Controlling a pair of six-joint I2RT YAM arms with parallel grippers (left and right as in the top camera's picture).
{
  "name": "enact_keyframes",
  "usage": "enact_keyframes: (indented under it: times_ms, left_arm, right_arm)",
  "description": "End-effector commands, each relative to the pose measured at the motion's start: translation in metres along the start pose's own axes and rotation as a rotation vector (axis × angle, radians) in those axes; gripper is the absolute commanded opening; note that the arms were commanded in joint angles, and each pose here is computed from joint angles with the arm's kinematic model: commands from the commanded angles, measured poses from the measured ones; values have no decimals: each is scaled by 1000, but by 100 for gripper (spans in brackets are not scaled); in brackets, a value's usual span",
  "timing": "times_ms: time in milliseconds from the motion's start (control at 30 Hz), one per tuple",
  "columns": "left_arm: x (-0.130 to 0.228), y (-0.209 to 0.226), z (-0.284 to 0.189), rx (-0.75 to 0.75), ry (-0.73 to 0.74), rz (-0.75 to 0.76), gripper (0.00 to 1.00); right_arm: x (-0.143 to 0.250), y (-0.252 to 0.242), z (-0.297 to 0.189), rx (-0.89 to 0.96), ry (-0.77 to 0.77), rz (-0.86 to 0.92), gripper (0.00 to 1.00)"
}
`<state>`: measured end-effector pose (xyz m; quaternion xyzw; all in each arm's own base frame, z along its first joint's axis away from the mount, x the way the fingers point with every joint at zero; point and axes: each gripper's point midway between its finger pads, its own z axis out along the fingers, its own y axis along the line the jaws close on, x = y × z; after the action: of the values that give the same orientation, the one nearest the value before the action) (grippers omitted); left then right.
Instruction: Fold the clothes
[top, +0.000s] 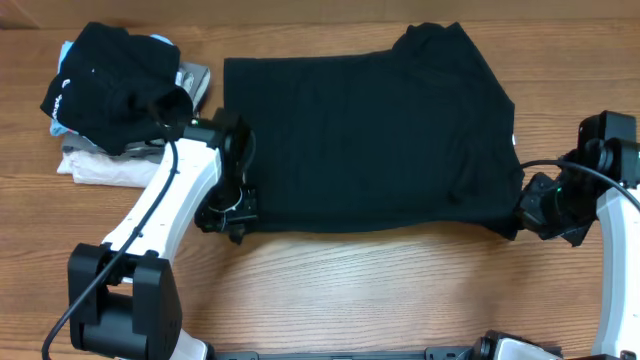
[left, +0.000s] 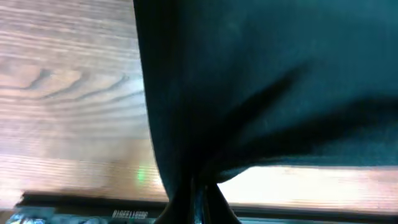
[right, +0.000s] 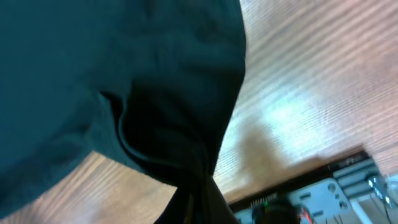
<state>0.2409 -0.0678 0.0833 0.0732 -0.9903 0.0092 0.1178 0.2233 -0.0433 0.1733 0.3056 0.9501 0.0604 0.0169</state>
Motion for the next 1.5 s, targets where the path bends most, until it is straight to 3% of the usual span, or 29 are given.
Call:
enact_keyframes:
  times_ms: [0,233,533,767,1100,1267,1467]
  left_arm:
    - [0,1,10,1,-22,-43,4]
    - [-35,-9,9,45,-163,-34,4]
    - [-39,7,8,-43,-193,-41,4]
    - [-39,23,7,-132,-204,-46,4]
    - [-47,20,6,-122,-236,-43,4]
    - [-71,29,-3,-184,-351,-44,4]
    - [-101,16,-38,-134,-487,-56,4]
  right_arm:
    - [-15,2,-4,-14,-81,-19,4]
    - [-47,28,1,-111,-168,-228,4]
    - [-72,76,27,-122,-219,-465,4]
    - [-93,109,55,-136,-250,-536,4]
    - [-126,130,84,-141,-319,-647,4]
    - [-142,133,92,-121,-361,-650,4]
    - [-141,132,101,-115,-336,-647,4]
